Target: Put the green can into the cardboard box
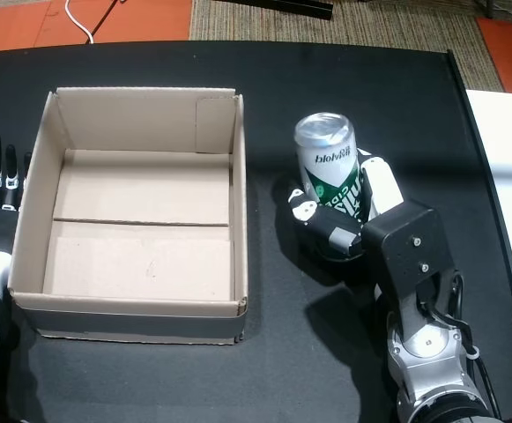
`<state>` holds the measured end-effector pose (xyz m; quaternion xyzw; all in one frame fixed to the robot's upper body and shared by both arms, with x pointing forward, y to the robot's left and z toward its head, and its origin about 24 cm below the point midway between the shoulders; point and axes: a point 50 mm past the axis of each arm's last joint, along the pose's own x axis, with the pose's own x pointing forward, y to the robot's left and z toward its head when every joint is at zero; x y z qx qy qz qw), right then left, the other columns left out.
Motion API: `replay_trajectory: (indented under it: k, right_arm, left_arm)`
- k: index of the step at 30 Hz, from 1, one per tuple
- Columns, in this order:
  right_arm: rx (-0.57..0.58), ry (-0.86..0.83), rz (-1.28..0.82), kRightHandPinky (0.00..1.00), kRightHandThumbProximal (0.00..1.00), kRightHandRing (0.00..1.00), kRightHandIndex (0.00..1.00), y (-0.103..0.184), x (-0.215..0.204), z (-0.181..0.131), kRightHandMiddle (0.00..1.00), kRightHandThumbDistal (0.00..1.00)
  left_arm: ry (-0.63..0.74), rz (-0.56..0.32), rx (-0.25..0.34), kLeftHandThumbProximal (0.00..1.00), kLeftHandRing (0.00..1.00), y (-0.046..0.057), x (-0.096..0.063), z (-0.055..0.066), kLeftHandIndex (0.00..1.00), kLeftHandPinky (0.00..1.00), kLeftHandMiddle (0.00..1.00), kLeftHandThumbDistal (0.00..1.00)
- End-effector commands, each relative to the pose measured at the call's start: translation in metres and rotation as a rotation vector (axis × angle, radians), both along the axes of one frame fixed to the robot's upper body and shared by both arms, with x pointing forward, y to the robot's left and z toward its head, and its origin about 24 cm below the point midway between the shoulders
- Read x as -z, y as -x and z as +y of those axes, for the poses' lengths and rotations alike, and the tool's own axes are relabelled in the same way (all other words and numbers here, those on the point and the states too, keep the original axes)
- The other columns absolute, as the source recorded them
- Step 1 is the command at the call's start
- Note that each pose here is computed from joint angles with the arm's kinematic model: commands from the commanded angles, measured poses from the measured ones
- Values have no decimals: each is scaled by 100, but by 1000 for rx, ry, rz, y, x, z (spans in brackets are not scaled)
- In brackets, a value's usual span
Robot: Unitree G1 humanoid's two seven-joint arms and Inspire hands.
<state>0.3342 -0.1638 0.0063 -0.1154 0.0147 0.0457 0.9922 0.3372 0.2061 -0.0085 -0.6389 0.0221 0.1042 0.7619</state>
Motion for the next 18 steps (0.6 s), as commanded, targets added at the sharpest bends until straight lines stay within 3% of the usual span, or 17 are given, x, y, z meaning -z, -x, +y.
replay_trajectory:
  k: [1, 10, 13, 18]
  right_arm:
    - [15, 23, 19, 57, 0, 48, 29, 6, 7, -7, 41, 1]
    - [19, 24, -19, 54, 0, 43, 24, -2, -5, -13, 36, 5]
    - [27, 58, -162, 54, 0, 42, 23, -12, -30, -15, 36, 2]
    - [48, 88, -598, 50, 0, 37, 22, -26, -106, -14, 31, 0]
  left_arm:
    - [5, 76, -3, 85, 61, 10, 14, 1, 46, 78, 49, 0]
    - [-6, 65, 4, 85, 60, 10, 13, 0, 44, 76, 47, 0]
    - [-6, 59, 6, 83, 58, 10, 14, -1, 44, 73, 45, 0]
    - [-15, 80, 12, 86, 61, 9, 14, -4, 48, 75, 49, 0]
